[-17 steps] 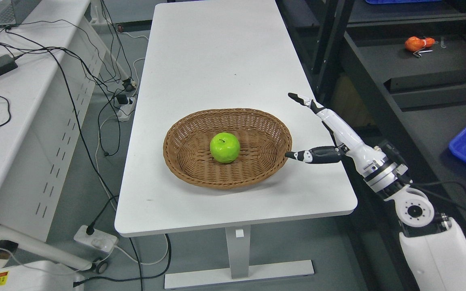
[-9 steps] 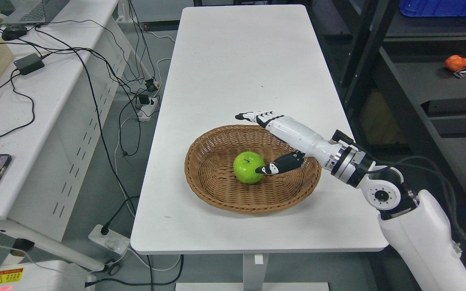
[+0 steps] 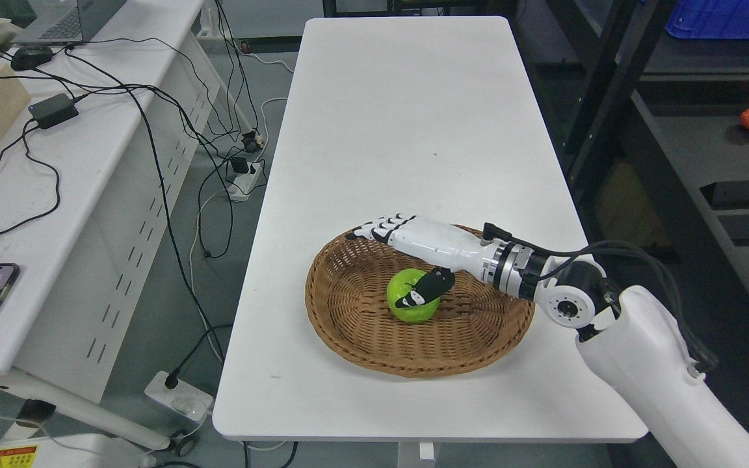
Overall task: Place green apple on left shelf middle layer
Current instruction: 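Close the right hand around the green apple in the basket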
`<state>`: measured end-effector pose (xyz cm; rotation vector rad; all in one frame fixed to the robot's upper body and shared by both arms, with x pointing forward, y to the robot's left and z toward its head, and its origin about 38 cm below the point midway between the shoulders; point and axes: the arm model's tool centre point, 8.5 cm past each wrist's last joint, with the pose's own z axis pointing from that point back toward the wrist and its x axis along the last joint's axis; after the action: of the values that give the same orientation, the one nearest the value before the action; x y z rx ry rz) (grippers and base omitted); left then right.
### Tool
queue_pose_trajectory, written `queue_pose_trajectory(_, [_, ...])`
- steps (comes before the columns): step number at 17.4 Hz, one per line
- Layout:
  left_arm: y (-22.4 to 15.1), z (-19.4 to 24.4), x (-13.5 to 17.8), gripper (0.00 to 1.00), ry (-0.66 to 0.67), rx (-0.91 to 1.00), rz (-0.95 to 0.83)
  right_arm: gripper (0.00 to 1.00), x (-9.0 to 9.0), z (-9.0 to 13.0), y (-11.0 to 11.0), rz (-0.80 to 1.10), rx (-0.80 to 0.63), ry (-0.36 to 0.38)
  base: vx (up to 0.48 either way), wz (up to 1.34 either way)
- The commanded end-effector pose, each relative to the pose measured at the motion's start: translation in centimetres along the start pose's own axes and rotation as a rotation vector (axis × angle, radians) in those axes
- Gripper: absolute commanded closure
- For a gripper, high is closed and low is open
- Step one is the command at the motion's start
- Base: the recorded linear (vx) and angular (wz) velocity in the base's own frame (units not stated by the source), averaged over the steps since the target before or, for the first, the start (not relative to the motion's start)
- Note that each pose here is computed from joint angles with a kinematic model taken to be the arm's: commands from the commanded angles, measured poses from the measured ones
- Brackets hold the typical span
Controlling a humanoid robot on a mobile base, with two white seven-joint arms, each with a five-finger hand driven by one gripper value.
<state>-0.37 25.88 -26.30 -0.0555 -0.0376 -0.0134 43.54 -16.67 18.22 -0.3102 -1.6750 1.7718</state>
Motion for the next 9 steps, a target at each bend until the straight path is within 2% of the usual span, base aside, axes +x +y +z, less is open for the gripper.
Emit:
queue_pose_trajectory(1, [1.1, 0.2, 0.0, 0.0, 0.001, 0.018, -0.001, 0.0, -1.2, -0.1, 5.3, 0.023, 0.195, 0.009, 0.042, 0.0])
queue_pose_trajectory(3, [1.1, 0.2, 0.0, 0.0, -0.001, 0.018, -0.001, 0.0, -2.0, 0.8, 5.2, 0.036, 0.21, 0.029, 0.0, 0.0])
queue_pose_trajectory(9, [1.1, 0.2, 0.0, 0.0, 0.001, 0.018, -0.001, 0.0, -2.9, 1.1, 4.6, 0.022, 0.196, 0.052, -0.011, 0.0])
